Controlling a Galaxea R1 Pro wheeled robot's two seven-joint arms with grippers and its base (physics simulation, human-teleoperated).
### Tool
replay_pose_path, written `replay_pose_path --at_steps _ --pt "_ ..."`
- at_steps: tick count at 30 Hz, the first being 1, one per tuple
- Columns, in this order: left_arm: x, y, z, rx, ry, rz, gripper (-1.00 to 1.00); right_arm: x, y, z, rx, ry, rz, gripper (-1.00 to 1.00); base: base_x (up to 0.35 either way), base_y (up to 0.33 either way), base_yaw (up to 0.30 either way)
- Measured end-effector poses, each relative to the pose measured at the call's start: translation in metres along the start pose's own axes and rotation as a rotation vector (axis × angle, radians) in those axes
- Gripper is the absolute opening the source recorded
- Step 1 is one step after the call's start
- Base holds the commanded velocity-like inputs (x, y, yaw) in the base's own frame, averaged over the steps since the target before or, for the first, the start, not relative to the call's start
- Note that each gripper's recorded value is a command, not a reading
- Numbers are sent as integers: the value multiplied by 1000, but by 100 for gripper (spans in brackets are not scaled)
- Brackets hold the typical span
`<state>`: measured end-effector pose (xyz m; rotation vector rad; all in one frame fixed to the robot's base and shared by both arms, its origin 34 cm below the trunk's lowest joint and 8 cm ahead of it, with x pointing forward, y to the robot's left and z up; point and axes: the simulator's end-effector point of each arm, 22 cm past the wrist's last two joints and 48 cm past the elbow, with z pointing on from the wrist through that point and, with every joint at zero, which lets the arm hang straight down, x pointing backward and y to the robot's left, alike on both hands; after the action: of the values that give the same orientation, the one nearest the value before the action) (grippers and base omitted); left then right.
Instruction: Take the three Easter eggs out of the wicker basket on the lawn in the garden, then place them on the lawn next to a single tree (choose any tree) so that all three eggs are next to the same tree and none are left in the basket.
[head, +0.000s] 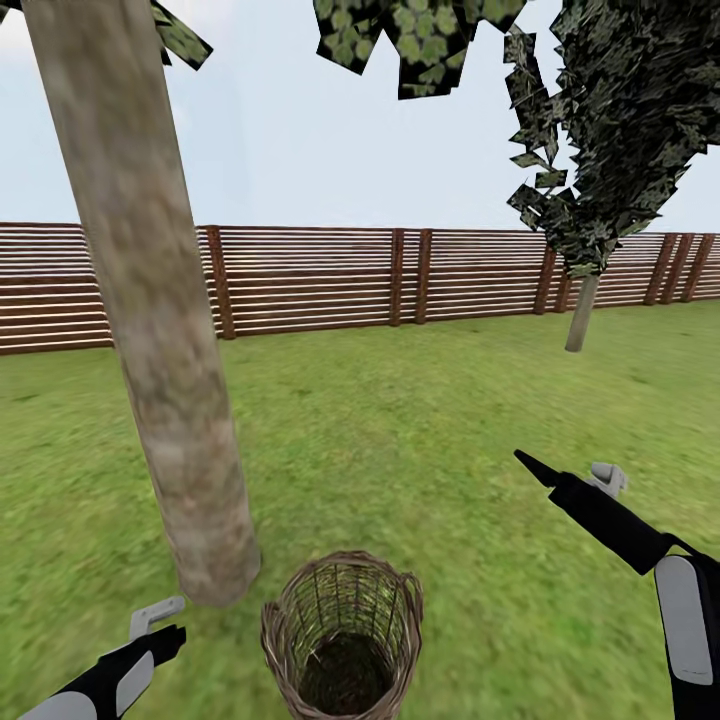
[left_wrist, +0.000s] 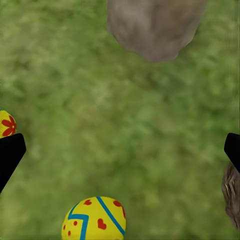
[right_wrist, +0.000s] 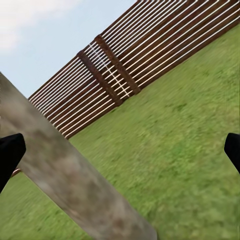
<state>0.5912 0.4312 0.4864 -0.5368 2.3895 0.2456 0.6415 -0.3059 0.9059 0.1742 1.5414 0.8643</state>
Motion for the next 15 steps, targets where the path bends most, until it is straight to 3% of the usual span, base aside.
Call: replay_pose_path --at_steps 15 --pt "-24 -1 -20 0 -1 0 100 -24 16 7 1 1 0 100 0 0 0"
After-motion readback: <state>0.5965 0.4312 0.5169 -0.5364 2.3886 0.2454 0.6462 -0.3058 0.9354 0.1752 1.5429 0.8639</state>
